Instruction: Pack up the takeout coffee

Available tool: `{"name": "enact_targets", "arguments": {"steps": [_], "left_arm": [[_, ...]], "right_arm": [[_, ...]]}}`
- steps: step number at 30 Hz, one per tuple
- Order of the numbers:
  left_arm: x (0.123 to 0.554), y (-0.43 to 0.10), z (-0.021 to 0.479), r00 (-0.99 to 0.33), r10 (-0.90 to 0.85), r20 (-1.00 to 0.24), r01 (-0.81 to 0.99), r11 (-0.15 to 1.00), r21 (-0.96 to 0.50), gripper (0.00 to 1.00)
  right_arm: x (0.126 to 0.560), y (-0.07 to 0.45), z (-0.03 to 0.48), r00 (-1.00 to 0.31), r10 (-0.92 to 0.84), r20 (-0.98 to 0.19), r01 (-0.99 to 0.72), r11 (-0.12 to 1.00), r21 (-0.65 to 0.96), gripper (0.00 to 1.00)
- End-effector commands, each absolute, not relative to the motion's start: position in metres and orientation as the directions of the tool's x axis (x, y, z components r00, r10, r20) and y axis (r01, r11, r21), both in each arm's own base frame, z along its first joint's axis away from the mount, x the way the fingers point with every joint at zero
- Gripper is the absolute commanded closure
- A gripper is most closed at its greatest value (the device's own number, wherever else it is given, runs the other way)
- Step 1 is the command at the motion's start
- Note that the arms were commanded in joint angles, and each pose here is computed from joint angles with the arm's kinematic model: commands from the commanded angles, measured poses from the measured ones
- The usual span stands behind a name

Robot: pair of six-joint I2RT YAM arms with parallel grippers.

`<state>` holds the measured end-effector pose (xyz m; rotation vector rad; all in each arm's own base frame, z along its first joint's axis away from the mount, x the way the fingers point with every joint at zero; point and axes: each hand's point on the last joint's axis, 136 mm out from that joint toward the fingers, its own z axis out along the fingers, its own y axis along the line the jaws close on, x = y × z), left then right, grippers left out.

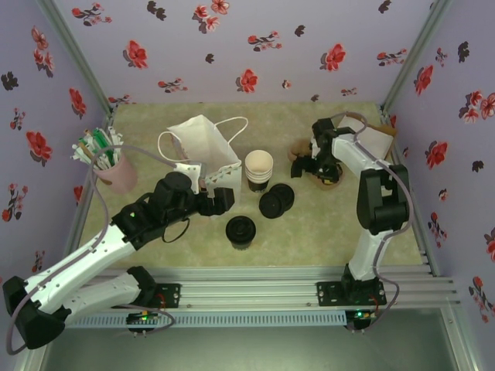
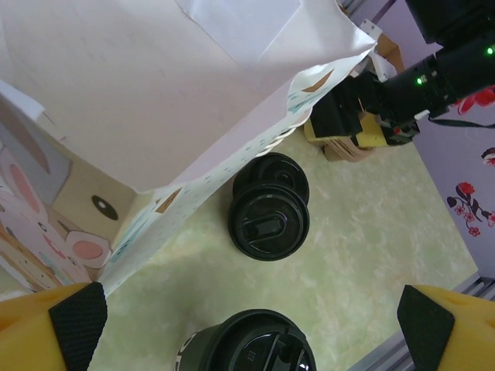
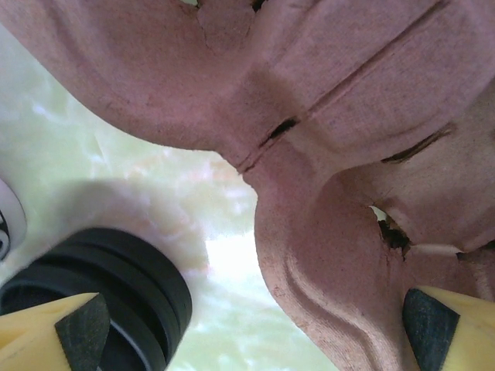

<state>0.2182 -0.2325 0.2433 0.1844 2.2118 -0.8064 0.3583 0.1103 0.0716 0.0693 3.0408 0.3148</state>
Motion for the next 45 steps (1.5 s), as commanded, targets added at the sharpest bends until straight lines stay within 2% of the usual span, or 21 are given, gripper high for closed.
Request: {"name": "enact_targets", "arguments": {"steps": [1, 12, 15, 22, 25, 29, 34, 38, 40, 45], "left_arm": [[0.22, -0.234, 0.255, -0.676, -0.131, -0.725, 0.389, 0.772, -0.503, 0.01], [0.218, -0.233, 0.265, -0.669, -0.156, -0.726, 0.392, 0.757, -0.524, 0.01], [0.216, -0.231, 0.269, -0.668, -0.167, -0.725, 0.391, 0.75, -0.533, 0.01], [0.209, -0.232, 0.288, -0.649, -0.173, -0.74, 0.422, 0.728, -0.541, 0.01], [0.205, -0.236, 0.296, -0.64, -0.16, -0.752, 0.441, 0.725, -0.53, 0.01], [0.197, -0.248, 0.307, -0.617, -0.112, -0.779, 0.483, 0.727, -0.487, 0.01], [0.188, -0.269, 0.313, -0.6, -0.015, -0.8, 0.538, 0.733, -0.417, 0.01], [0.184, -0.293, 0.312, -0.6, 0.052, -0.798, 0.578, 0.719, -0.387, 0.01], [0.182, -0.307, 0.309, -0.602, 0.094, -0.793, 0.597, 0.713, -0.368, 0.01], [0.181, -0.341, 0.298, -0.618, 0.167, -0.768, 0.631, 0.687, -0.359, 0.01]], "right_arm": [[0.329, 0.109, 0.078, -0.998, 0.055, -0.034, 0.048, 0.981, 0.189, 0.01], [0.278, 0.129, 0.079, -0.999, 0.048, -0.025, 0.041, 0.977, 0.207, 0.01], [0.272, 0.128, 0.088, -0.997, 0.054, -0.055, 0.041, 0.977, 0.208, 0.01], [0.298, 0.117, 0.144, -0.965, 0.076, -0.25, 0.034, 0.985, 0.17, 0.01], [0.315, 0.102, 0.159, -0.931, 0.104, -0.35, 0.071, 0.992, 0.105, 0.01], [0.332, 0.089, 0.166, -0.903, 0.096, -0.418, 0.095, 0.995, 0.023, 0.01], [0.345, 0.085, 0.167, -0.884, 0.044, -0.466, 0.06, 0.998, -0.018, 0.01], [0.353, 0.081, 0.16, -0.902, 0.107, -0.418, 0.073, 0.993, 0.096, 0.02], [0.357, 0.075, 0.153, -0.91, 0.115, -0.399, 0.079, 0.991, 0.107, 0.12], [0.361, 0.069, 0.142, -0.922, 0.093, -0.376, 0.073, 0.995, 0.066, 0.19]]}}
